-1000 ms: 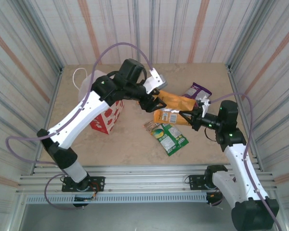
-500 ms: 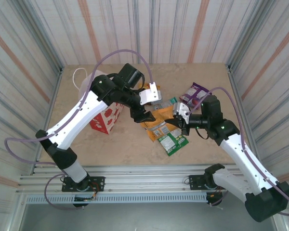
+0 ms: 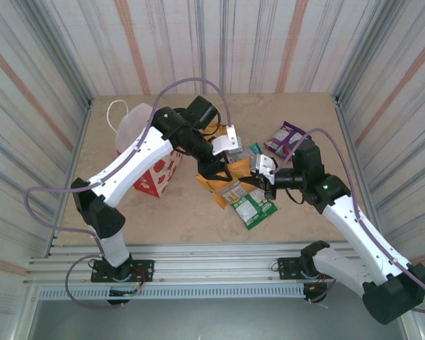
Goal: Place the snacks into the paper bag
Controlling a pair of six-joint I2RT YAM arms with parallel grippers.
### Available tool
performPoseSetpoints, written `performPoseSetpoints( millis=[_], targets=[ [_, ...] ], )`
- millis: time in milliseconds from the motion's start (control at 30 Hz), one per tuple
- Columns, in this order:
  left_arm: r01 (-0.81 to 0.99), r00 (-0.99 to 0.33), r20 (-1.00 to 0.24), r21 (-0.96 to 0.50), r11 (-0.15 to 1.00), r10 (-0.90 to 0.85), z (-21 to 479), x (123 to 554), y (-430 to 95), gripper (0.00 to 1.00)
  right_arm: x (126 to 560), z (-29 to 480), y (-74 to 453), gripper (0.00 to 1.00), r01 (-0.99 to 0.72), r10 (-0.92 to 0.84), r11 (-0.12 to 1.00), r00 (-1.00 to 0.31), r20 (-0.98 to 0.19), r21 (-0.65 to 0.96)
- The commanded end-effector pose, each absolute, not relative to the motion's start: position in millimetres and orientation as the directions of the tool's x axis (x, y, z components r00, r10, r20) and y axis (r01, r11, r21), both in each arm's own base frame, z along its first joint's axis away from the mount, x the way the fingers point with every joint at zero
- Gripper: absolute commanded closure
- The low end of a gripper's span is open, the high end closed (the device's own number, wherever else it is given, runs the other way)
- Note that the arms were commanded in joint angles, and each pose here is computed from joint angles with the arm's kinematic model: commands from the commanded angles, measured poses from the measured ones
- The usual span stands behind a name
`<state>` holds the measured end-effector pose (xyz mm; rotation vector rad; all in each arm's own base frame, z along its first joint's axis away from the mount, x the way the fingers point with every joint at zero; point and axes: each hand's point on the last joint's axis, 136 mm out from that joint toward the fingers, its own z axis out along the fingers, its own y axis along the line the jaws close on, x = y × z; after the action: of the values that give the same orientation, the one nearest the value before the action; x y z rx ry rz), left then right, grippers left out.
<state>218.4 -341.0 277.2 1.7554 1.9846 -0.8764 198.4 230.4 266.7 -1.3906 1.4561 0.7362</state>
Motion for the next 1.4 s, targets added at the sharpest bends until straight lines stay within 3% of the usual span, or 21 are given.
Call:
performPoseSetpoints(
  millis=[0,433,533,733,900,1100,1367],
  targets=[
    [0.957,-0.175,-0.639,-0.288,-0.023,0.749,283,200,-341,0.43,198,289,233,0.95,-0.947,-0.364,0.164,0.203,-0.909,-0.277],
    [0.957,-0.207,-0.614,-0.29,0.026,0.761,280,208,-337,0.76,204,295,231,0.93,-0.932,-0.363,0.2,0.216,-0.907,-0.302],
    [0.96,-0.211,-0.635,-0.278,0.036,0.743,289,212,-336,0.83,209,295,228,0.79,-0.92,-0.368,0.251,0.196,-0.909,-0.3],
    [0.982,-0.184,-0.694,-0.168,0.091,0.696,313,229,-332,0.91,240,303,209,0.48,-0.838,-0.307,0.515,0.017,-0.951,-0.181],
    [0.981,-0.151,-0.762,-0.04,0.188,0.63,347,255,-320,0.98,260,308,183,0.34,-0.699,-0.167,0.712,-0.072,-0.983,-0.069],
    [0.886,-0.054,-0.815,0.227,0.404,0.576,396,298,-292,1.0,272,296,167,0.32,-0.605,-0.034,0.792,-0.169,-0.985,0.077],
    [0.649,0.074,-0.909,0.356,0.672,0.41,480,341,-227,1.0,270,289,188,0.37,-0.672,-0.02,0.728,-0.223,-0.975,0.138]
  ],
)
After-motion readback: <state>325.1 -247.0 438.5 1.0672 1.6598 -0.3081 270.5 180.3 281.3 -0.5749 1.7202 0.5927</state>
